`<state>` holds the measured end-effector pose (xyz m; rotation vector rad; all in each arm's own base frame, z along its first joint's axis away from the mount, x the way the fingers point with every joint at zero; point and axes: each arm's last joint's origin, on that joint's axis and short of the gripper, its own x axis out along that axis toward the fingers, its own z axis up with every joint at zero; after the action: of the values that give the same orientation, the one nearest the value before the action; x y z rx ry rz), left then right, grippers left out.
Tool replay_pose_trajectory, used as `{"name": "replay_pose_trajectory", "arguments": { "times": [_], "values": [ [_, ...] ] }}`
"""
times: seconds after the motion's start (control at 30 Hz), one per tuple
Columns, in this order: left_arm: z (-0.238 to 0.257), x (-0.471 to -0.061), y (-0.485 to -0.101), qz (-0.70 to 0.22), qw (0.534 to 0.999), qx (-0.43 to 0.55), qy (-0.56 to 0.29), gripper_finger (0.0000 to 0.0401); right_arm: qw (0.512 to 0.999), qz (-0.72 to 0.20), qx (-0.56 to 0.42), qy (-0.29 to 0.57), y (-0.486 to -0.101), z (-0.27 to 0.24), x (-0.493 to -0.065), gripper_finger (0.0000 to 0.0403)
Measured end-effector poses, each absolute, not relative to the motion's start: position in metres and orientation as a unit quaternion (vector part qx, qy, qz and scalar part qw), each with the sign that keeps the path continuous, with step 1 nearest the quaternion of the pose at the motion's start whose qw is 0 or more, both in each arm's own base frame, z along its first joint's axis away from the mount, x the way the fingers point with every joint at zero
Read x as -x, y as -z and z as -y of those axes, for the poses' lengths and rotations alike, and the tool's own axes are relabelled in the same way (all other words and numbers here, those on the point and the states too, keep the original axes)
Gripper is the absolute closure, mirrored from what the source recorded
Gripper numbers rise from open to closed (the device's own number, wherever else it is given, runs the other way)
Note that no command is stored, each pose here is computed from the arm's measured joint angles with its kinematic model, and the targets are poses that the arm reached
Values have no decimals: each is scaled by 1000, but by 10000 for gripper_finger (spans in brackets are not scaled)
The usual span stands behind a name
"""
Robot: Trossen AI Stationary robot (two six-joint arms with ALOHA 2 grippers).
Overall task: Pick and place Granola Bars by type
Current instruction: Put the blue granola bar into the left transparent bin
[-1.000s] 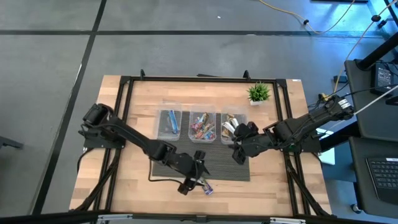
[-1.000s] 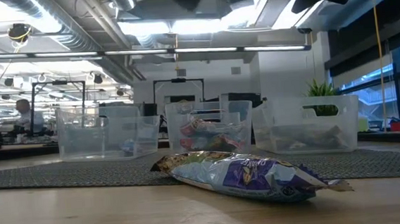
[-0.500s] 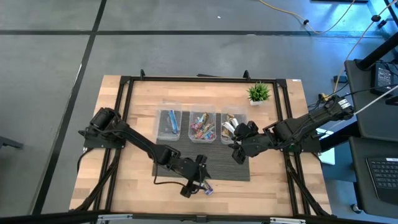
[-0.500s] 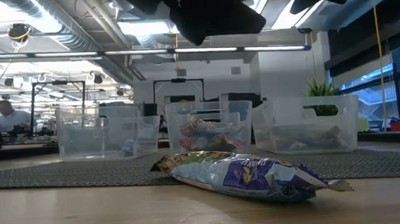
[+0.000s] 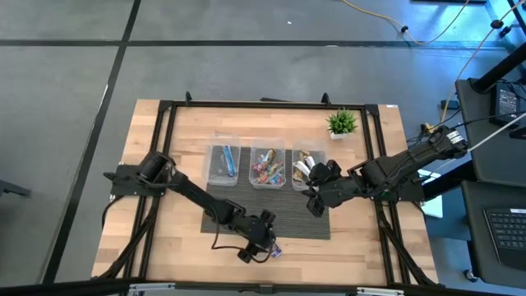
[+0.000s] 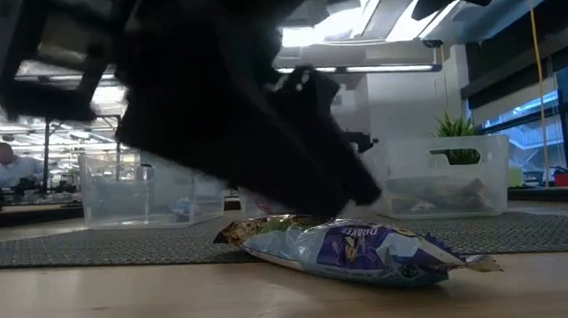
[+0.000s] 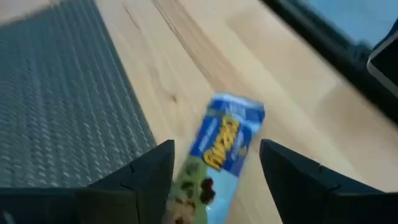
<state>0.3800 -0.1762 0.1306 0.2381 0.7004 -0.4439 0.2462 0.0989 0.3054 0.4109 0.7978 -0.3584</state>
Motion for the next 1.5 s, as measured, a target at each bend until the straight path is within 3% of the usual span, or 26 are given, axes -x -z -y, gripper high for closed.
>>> {"name": "replay_pose_trajectory", "arguments": {
  "times": [0.47, 0.97, 1.3, 1.5],
  "values": [
    [174, -382, -110, -365, 898, -122, 212, 178, 885, -384, -198, 172, -305, -99, -246, 240],
    [174, -381, -111, -371, 897, -107, 217, 276, 886, -382, -197, 175, -306, -99, -246, 240],
    [141, -368, -180, -381, 906, -62, 172, 281, 886, -381, -196, 176, -306, -99, -246, 240],
    [96, -338, -225, -451, 889, -12, 78, 286, 891, -366, -187, 195, -306, -97, -247, 240]
  ]
}}
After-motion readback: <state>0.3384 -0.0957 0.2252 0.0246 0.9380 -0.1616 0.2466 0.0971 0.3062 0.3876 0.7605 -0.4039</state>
